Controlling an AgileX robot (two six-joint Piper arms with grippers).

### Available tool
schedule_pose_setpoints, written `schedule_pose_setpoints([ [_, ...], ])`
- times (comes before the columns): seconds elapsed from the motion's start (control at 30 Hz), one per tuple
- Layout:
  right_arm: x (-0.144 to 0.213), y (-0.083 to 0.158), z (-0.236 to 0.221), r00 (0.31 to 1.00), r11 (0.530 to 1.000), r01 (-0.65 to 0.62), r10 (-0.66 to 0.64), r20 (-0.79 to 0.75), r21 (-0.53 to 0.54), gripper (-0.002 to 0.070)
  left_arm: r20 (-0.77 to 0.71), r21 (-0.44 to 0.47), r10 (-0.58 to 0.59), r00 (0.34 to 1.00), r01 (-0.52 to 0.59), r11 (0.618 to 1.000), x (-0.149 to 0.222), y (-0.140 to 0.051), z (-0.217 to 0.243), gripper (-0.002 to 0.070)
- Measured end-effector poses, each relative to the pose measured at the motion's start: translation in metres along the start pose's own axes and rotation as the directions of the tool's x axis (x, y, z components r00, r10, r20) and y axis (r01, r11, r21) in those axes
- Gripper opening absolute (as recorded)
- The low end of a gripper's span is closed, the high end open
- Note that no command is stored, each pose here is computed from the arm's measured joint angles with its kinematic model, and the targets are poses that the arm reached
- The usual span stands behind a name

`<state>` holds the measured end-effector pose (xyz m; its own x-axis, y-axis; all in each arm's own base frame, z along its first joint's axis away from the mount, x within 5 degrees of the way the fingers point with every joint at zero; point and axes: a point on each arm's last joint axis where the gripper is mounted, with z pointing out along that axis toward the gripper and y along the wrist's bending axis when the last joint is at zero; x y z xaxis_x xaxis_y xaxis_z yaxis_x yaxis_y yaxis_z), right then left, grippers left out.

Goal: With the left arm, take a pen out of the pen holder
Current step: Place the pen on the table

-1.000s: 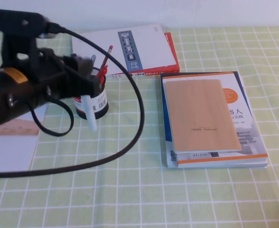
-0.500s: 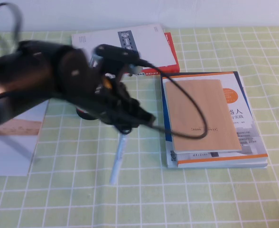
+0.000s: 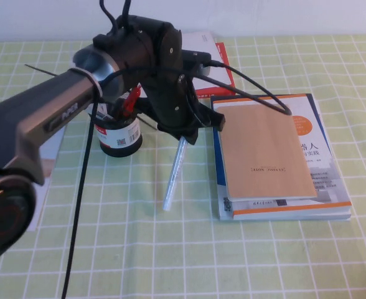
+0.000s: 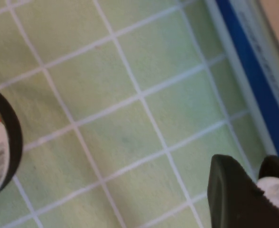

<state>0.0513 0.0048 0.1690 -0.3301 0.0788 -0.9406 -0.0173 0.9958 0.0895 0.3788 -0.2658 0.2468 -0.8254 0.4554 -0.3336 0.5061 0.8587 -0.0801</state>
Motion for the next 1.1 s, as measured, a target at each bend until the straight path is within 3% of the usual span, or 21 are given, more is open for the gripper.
schedule_pose_setpoints([
  [0.43, 0.0, 0.0, 0.0, 1.0, 1.0, 0.0, 0.0, 0.0, 0.0, -0.0013, -0.076, -0.025, -0.111, 0.991, 0.11, 0.994, -0.011, 0.021, 0.038, 0.0092],
  [0.9, 0.0, 0.0, 0.0, 1.0, 1.0, 0.0, 0.0, 0.0, 0.0, -0.0013, -0.105, -0.03, -0.105, 0.989, 0.103, 0.994, -0.009, 0.023, 0.051, 0.0092],
  [1.1, 0.0, 0.0, 0.0, 1.0, 1.0, 0.0, 0.0, 0.0, 0.0, -0.0013, -0.107, -0.029, -0.096, 0.99, 0.093, 0.995, -0.009, 0.023, 0.051, 0.0172],
])
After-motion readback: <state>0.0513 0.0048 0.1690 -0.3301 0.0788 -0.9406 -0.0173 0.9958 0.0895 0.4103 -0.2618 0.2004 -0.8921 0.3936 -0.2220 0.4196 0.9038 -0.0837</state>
